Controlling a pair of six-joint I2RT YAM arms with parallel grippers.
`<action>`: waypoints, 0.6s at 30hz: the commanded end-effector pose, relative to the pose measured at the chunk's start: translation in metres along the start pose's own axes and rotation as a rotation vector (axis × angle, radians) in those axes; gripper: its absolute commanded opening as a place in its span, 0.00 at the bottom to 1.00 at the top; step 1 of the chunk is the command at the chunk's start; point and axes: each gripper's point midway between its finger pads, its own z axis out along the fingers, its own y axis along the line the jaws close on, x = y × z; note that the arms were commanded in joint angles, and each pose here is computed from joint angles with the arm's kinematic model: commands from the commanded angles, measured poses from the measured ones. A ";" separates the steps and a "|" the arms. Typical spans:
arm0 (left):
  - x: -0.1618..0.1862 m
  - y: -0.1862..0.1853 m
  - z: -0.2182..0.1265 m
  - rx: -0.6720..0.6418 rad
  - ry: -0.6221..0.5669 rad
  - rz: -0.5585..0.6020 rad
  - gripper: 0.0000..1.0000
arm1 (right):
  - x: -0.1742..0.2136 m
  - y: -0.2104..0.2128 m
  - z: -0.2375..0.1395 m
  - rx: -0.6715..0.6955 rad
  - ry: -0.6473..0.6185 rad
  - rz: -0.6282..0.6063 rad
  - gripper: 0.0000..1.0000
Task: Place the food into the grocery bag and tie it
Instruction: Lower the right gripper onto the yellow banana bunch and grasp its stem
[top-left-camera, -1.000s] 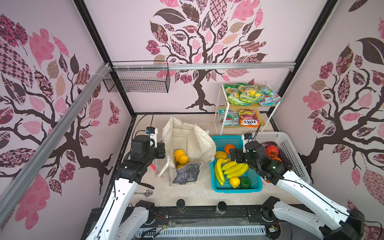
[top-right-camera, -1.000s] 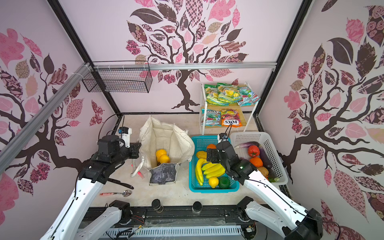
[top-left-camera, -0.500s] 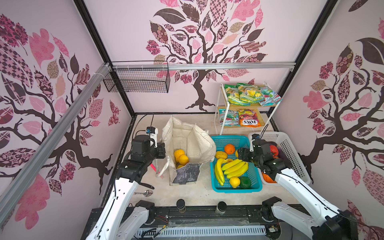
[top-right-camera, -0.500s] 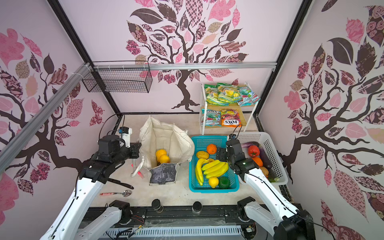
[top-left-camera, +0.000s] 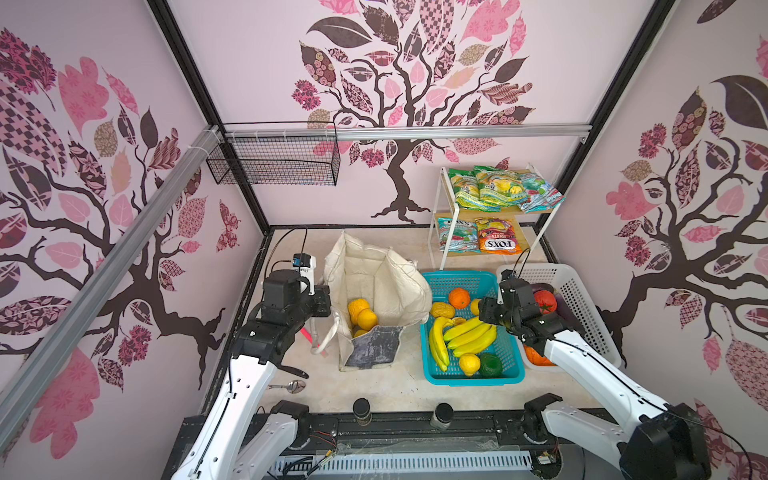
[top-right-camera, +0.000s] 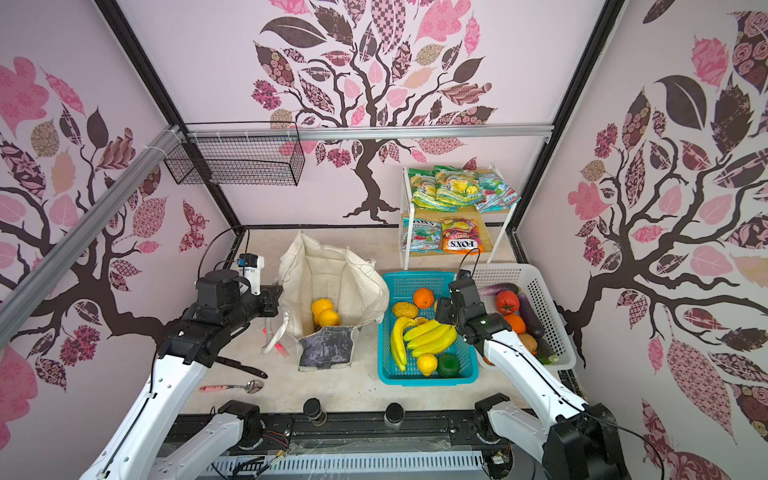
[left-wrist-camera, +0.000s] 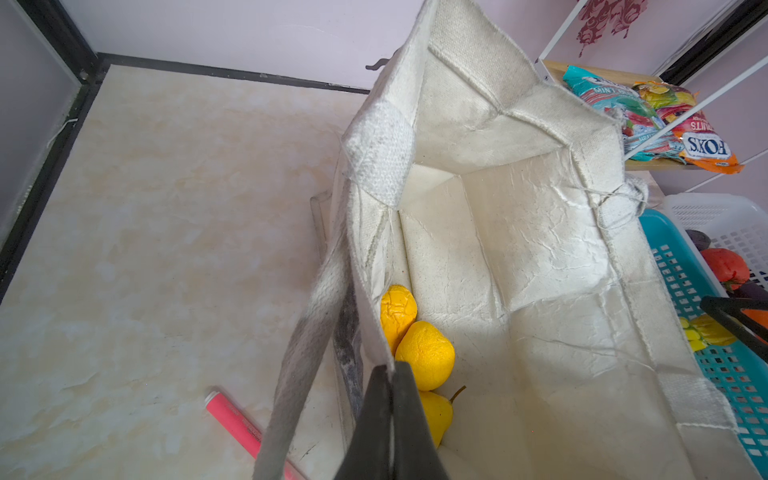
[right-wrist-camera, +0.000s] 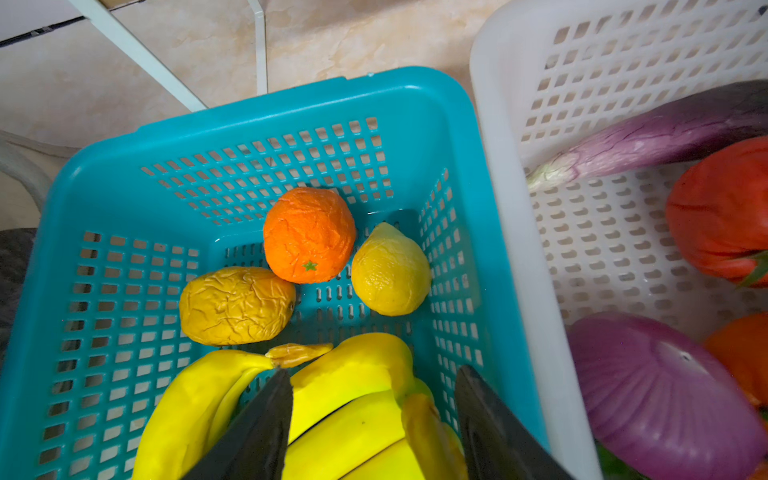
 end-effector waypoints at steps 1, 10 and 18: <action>0.002 -0.004 -0.001 0.020 0.001 0.004 0.00 | 0.012 -0.005 0.007 0.027 0.043 0.000 0.62; 0.002 -0.006 -0.003 0.032 -0.003 0.012 0.00 | 0.029 -0.009 0.017 0.081 0.089 -0.031 0.53; 0.002 -0.006 -0.004 0.030 -0.006 0.012 0.00 | 0.029 -0.012 0.021 0.129 0.090 -0.065 0.46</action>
